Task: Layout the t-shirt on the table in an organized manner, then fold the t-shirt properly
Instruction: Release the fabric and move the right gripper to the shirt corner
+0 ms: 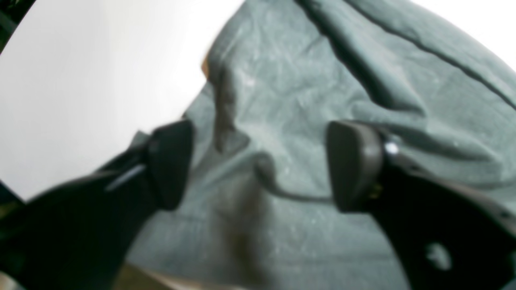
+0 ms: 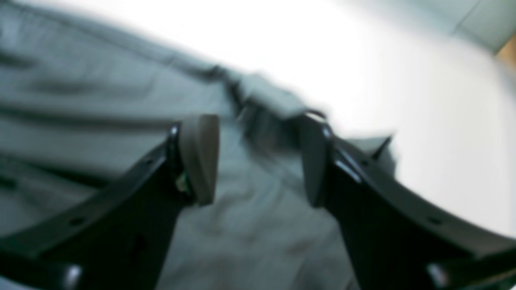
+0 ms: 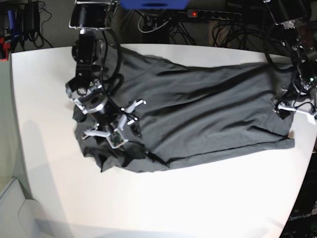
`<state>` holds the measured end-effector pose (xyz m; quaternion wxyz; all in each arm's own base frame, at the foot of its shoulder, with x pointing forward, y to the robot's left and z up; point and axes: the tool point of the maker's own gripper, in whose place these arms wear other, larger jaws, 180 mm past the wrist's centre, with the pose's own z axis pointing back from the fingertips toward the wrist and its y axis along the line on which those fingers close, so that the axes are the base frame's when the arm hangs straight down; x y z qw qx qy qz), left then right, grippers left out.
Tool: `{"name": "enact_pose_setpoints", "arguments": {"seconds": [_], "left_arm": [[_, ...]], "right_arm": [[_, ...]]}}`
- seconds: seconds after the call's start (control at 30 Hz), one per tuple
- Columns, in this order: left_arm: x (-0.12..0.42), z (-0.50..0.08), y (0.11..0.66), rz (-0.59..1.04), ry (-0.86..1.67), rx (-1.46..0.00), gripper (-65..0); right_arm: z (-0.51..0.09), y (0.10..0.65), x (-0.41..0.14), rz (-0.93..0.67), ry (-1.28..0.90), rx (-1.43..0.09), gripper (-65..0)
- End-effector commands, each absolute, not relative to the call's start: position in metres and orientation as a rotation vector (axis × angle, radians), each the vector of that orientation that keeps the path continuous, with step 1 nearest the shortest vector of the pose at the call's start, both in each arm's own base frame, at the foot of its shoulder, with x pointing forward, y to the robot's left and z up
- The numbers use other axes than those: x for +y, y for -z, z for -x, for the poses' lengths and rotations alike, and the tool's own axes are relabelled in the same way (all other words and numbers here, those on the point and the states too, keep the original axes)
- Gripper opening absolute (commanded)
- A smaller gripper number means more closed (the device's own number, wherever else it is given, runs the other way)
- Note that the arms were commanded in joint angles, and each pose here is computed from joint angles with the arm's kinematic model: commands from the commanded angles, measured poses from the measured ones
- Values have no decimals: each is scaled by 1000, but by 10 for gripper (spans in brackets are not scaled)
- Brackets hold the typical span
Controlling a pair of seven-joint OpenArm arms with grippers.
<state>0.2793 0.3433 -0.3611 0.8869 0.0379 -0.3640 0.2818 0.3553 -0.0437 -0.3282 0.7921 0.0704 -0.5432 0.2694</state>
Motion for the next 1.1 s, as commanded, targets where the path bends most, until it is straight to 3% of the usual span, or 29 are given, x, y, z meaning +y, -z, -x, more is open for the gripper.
{"name": "enact_pose_setpoints", "arguments": {"seconds": [0.0, 0.07, 0.4, 0.6, 0.7, 1.07], "left_arm": [[345, -290, 343, -81, -574, -809, -91], [341, -292, 341, -74, -562, -807, -62], [342, -319, 372, -1, -662, -736, -60], [321, -331, 400, 22, -606, -641, -60], [319, -326, 411, 24, -610, -606, -60], [334, -301, 420, -25, -599, -564, -60]], "right_arm": [[-357, 310, -43, -151, -576, -1223, -288], [-345, 321, -48, -129, -574, -1160, -280], [-325, 387, -106, -79, -464, -959, -287], [-293, 428, -134, -54, -490, -817, -409], [-270, 441, -139, -52, -498, -769, -440], [-194, 437, -136, -38, -541, -702, -473]]}}
